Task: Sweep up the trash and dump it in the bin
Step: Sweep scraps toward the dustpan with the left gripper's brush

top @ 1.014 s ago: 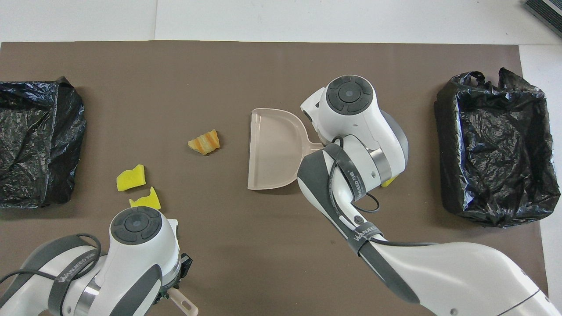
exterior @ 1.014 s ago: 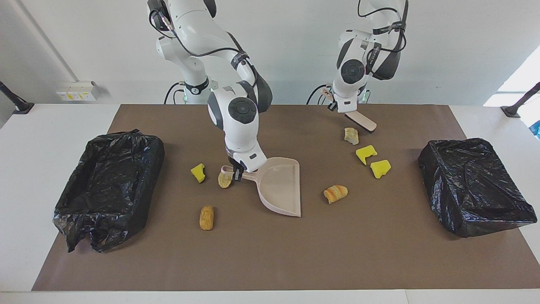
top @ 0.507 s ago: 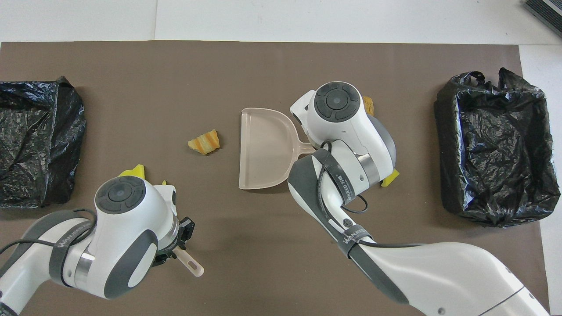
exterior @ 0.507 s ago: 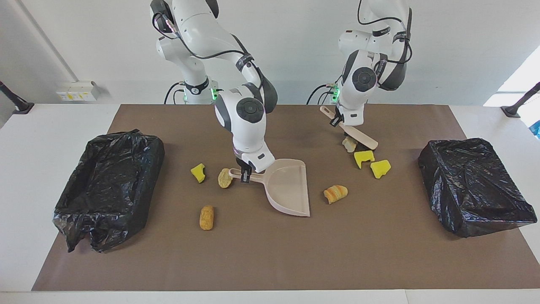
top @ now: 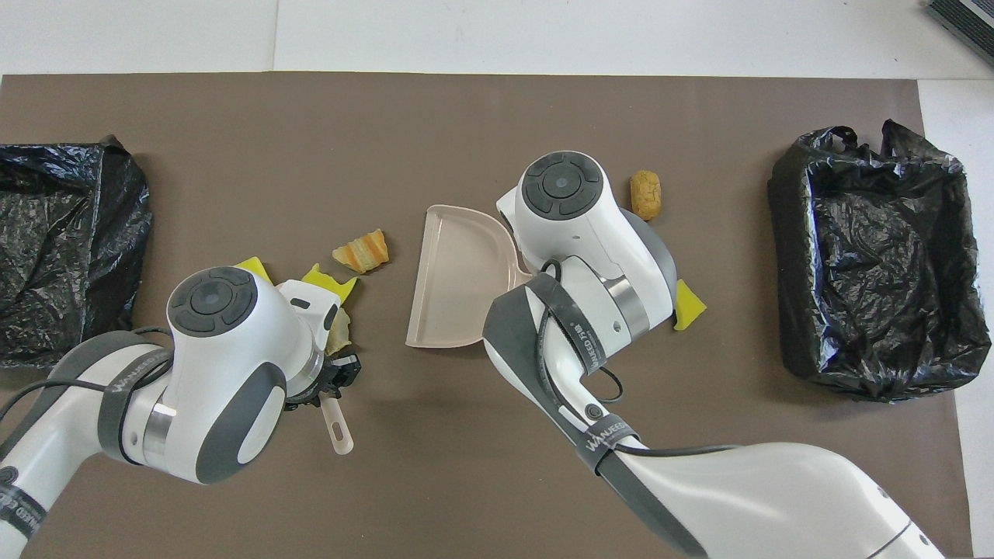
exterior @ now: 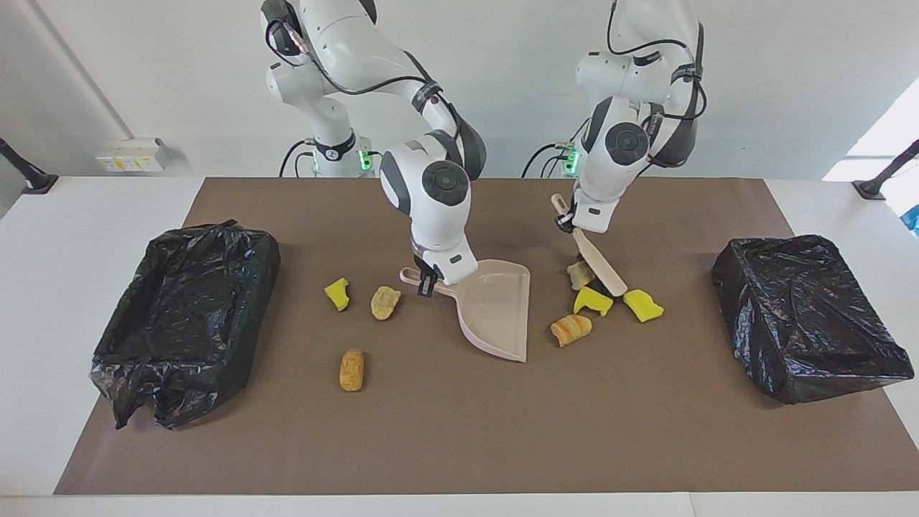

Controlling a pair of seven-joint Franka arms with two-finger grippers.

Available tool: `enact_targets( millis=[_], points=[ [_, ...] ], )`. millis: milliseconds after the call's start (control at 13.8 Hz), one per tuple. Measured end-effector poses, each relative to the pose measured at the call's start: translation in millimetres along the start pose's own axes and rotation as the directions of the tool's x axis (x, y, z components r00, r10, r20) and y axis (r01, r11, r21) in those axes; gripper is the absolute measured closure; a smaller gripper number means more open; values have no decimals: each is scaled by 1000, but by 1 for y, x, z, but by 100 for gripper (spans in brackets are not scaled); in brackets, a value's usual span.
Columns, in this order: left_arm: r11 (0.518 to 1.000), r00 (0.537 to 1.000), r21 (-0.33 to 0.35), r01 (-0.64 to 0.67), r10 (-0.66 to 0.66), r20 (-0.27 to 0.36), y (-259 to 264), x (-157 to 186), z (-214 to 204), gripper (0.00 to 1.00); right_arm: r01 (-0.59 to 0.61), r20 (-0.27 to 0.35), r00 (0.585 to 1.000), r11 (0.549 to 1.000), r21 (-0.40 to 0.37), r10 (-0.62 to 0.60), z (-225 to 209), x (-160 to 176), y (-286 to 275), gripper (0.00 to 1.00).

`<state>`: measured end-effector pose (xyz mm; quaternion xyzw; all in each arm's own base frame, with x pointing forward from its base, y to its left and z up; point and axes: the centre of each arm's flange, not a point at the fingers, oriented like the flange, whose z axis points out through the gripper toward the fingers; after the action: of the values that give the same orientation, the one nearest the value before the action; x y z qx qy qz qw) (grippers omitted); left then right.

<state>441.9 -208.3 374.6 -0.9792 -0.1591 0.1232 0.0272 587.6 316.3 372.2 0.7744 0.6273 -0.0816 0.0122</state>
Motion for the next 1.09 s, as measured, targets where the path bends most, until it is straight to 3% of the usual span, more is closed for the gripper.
enact_targets(
  millis=[434, 869, 1086],
  points=[
    [966, 963, -37, -257, 253, -89, 25, 4, -9, 74, -3, 0, 1000, 1000, 2, 3, 1, -1, 1, 68],
    [893, 887, -2, -449, 446, -122, 98, -75, -5, 74, -14, 6, 1000, 1000, 11, 14, 5, -8, 5, 68],
    [881, 873, -5, -473, 468, -141, 127, -113, -19, 74, -15, 5, 1000, 1000, 14, 15, 6, -8, 5, 68]
  ],
)
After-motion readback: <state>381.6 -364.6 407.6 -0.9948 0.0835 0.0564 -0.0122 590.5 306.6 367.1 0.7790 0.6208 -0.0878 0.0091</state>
